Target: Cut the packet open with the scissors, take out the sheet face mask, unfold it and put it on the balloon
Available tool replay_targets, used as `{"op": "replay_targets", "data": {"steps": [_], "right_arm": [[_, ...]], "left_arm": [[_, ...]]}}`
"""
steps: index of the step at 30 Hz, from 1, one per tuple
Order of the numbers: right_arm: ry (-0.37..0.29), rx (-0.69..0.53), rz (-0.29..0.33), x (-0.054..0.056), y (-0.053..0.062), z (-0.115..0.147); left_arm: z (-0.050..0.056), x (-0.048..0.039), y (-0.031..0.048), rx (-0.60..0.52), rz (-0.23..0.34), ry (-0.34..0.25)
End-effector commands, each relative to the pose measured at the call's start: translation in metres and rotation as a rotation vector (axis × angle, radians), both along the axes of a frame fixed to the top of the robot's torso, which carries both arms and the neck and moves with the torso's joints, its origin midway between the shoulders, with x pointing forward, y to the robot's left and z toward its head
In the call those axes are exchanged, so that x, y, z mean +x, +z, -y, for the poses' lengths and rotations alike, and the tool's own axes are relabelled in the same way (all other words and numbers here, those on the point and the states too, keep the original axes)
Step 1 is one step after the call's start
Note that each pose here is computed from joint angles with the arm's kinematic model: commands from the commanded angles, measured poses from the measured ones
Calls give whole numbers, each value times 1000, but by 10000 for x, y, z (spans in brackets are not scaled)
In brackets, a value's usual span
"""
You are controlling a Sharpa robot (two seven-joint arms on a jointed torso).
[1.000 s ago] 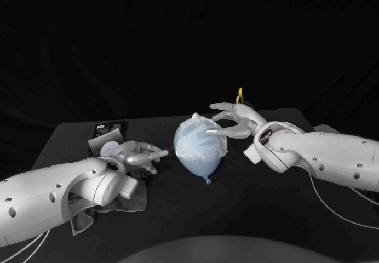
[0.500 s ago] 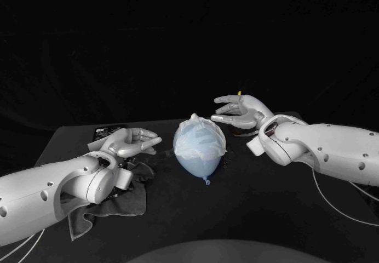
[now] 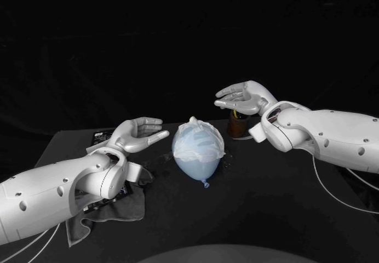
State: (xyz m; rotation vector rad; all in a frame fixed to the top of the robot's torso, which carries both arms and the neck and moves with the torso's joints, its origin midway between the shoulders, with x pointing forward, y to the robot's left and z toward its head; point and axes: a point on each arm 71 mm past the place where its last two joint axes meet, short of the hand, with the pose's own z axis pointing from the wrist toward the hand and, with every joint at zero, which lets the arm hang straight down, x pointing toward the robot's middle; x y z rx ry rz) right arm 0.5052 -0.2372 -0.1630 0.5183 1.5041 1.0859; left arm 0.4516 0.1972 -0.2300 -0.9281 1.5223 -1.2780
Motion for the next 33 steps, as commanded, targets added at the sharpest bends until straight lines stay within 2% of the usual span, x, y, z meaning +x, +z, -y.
{"op": "replay_targets", "data": {"steps": [1, 5, 8, 12, 17, 22, 33], "right_arm": [[60, -34, -11, 4, 1, -56], [79, -64, -3, 13, 12, -93], [86, -78, 2, 17, 16, -118], [91, -88, 3, 17, 18, -149], [96, -90, 5, 6, 21, -193], [100, -89, 3, -7, 22, -241], [96, -90, 4, -11, 19, -274]], "left_arm": [[65, 76, 45, 26, -1, 9], [168, 179, 97, 61, -23, -1], [283, 250, 146, 101, -49, -41], [417, 302, 176, 144, -105, -105], [580, 313, 191, 195, -152, -179], [724, 321, 204, 234, -169, -229], [894, 351, 217, 282, -165, -261]]}}
